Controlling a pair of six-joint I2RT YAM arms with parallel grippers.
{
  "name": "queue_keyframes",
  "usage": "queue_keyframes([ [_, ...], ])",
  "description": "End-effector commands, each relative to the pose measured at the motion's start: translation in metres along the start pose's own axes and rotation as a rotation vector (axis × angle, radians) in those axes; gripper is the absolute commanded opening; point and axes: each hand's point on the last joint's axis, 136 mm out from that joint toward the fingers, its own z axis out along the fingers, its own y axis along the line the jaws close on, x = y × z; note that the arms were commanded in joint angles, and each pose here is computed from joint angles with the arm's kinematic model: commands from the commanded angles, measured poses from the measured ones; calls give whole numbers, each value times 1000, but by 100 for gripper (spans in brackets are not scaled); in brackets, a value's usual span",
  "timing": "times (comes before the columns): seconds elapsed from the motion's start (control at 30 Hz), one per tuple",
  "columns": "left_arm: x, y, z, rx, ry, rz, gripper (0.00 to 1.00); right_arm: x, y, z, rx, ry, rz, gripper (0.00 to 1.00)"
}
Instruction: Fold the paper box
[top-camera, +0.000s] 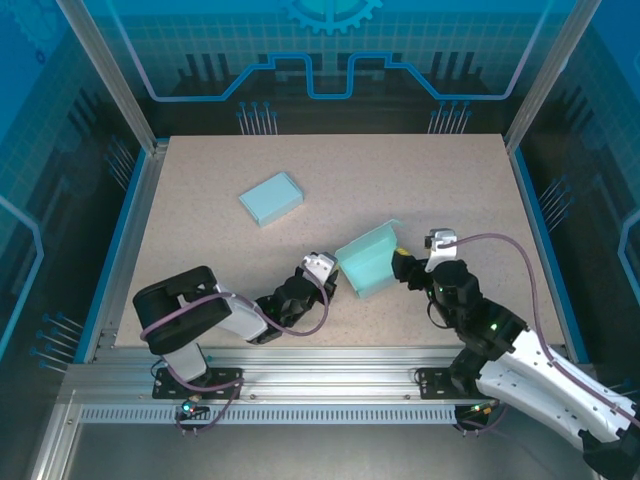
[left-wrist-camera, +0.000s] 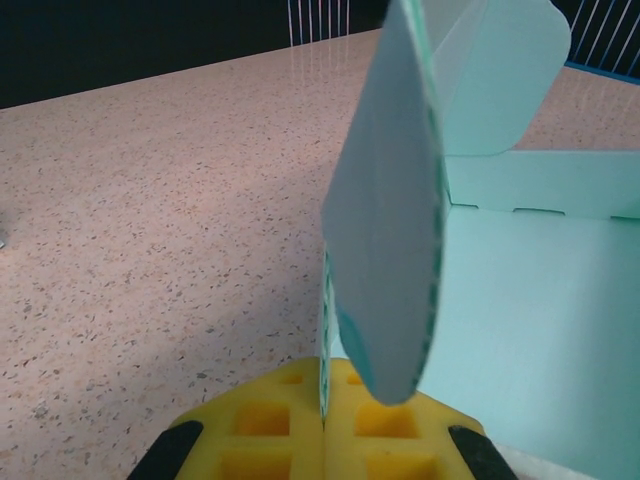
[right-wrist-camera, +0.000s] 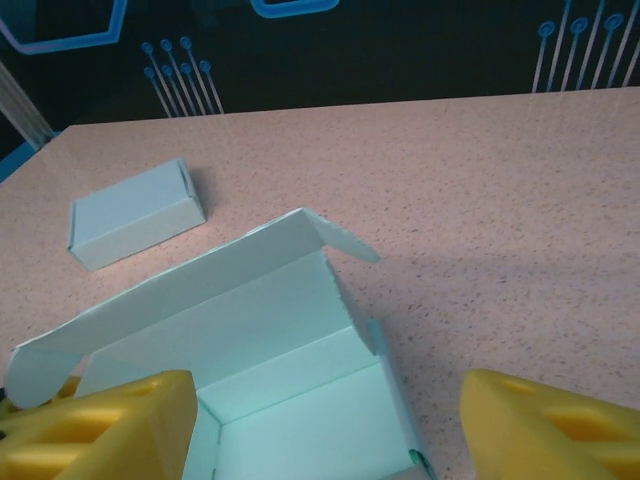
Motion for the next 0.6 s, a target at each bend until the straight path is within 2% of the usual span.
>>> queue_keyframes([
  [0.0,-6,2,-1,-20,31,115,0,4,-13,2,51,67,-9,69],
  [0.1,-15,2,3,17,77,190,0,12,-14,15,15,136,39,68],
  [0.2,-19,11,7,81,137,200,0,18,-10,30,-59,177,102,66],
  [0.57,-27,51,17,258,315,207,0,21,-3,46,-164,144,95,66],
])
